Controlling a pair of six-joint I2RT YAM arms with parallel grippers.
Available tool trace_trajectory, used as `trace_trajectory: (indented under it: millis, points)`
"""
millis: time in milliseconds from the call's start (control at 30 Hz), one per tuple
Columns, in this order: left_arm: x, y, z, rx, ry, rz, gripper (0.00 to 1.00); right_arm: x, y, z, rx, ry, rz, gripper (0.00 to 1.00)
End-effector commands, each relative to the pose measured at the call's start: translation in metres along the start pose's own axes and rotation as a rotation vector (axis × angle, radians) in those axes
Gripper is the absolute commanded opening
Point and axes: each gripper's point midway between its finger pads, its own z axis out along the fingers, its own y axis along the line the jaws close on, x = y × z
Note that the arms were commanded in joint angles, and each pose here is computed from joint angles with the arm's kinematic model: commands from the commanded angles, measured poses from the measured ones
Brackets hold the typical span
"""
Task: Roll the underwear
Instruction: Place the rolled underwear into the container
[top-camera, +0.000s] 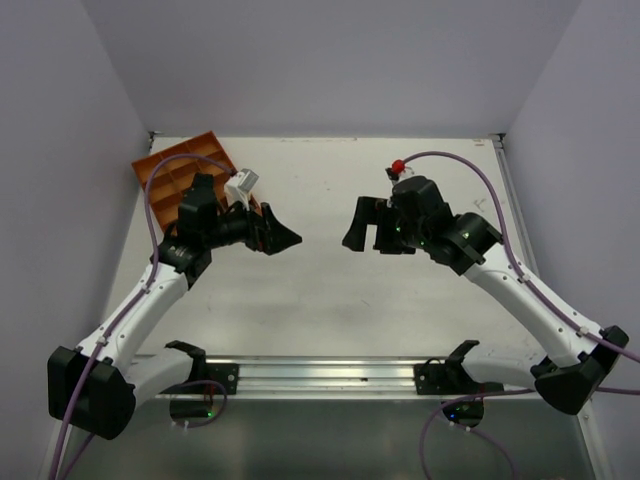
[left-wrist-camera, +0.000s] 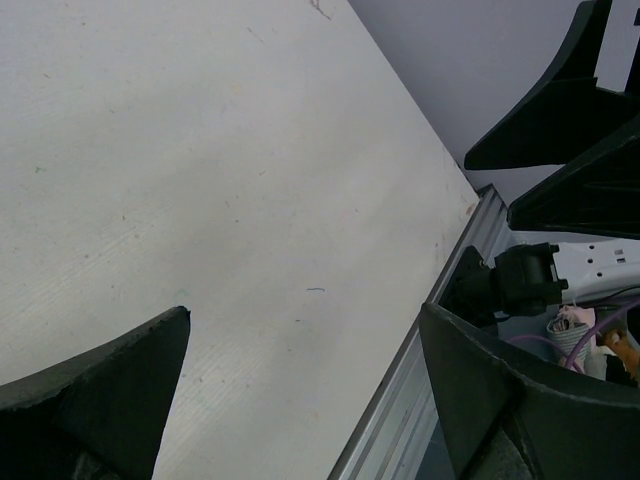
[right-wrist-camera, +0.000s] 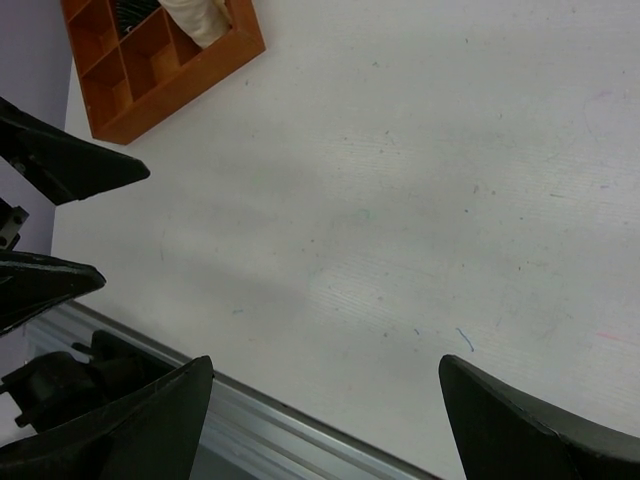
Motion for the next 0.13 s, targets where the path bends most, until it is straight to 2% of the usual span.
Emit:
trace_trajectory:
  millis: [0, 100]
  points:
    - [-0.0054, -0.0087, -0.0007, 0.028, -0.02, 0.031, 1.0, -0.0097, 0.0045, -0.0066, -0.021, -0.051, 0.004, 0.99]
    - [-0.0043, -0.0092, 0.0, 0.03, -0.014, 0.029, 1.0, -0.0132, 0.0038, -0.0079, -0.015, -0.069, 0.004, 0.99]
